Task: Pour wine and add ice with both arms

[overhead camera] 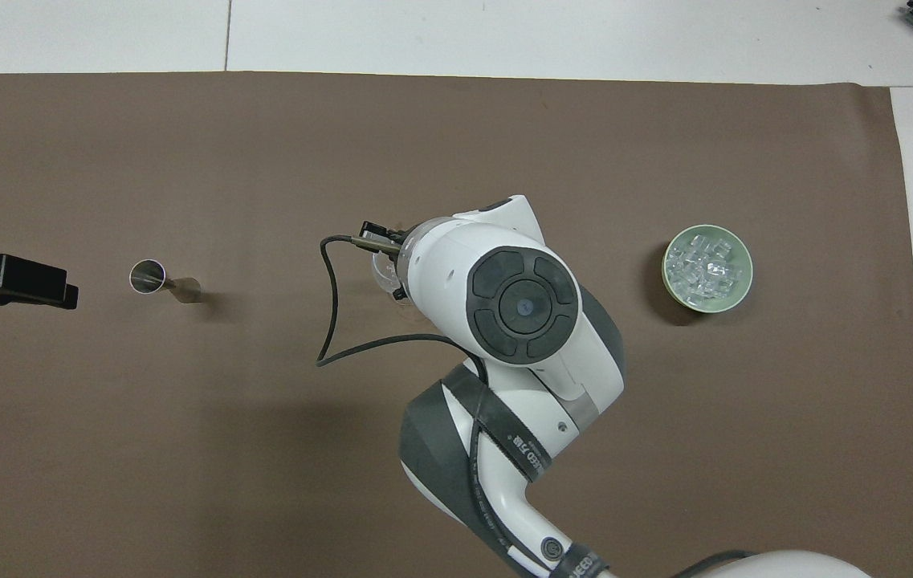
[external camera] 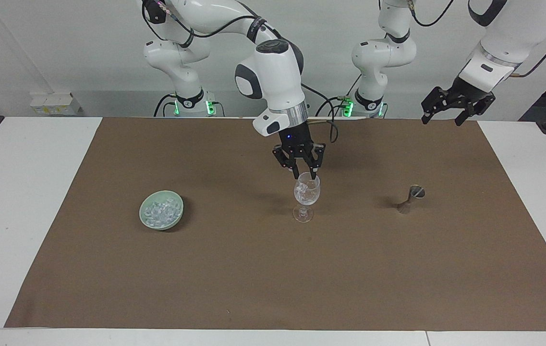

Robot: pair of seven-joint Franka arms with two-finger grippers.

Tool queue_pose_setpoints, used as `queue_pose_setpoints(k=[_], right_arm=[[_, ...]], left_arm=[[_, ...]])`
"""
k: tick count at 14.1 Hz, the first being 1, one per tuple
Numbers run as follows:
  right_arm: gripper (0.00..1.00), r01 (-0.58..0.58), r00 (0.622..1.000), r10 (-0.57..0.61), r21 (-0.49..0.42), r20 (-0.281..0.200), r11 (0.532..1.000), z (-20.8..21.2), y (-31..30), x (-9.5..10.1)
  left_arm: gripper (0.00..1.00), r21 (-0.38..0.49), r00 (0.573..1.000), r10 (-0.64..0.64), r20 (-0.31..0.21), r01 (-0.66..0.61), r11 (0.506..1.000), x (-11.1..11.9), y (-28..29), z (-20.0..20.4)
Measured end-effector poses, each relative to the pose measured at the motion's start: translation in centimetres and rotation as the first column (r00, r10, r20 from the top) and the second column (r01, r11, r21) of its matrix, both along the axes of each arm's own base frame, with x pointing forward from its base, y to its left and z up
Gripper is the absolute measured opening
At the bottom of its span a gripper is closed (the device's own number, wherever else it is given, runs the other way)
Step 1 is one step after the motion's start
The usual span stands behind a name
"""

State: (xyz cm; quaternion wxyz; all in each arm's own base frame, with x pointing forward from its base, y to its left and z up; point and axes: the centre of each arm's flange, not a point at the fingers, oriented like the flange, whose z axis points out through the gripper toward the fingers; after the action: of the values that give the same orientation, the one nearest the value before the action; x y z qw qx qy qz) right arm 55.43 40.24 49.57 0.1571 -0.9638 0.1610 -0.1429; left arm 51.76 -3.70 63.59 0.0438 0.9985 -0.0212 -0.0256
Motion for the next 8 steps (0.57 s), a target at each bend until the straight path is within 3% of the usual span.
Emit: queue_pose_setpoints(k=[5,7,8], right_arm=[[0.51,0.004,1.000,-0.005,0.007,0.013,1.000,0.8,-0.2,0.1],[0.68,0.014,0.999,-0.014,0.009,0.029,1.000,1.6,-0.9,0.5],[0.69,0.020,0.999,-0.020,0.007,0.037,1.000,2.0,-1.6,0.8]], left_arm=[[1.00,0.060,1.000,0.011,0.002,-0.011,0.998,-1.2,1.5,1.2],[1.00,0.071,1.000,0.014,0.011,-0.015,0.997,-1.5,1.7,1.8],[1.00,0.071,1.000,0.015,0.013,-0.016,0.997,-1.6,1.7,1.8]])
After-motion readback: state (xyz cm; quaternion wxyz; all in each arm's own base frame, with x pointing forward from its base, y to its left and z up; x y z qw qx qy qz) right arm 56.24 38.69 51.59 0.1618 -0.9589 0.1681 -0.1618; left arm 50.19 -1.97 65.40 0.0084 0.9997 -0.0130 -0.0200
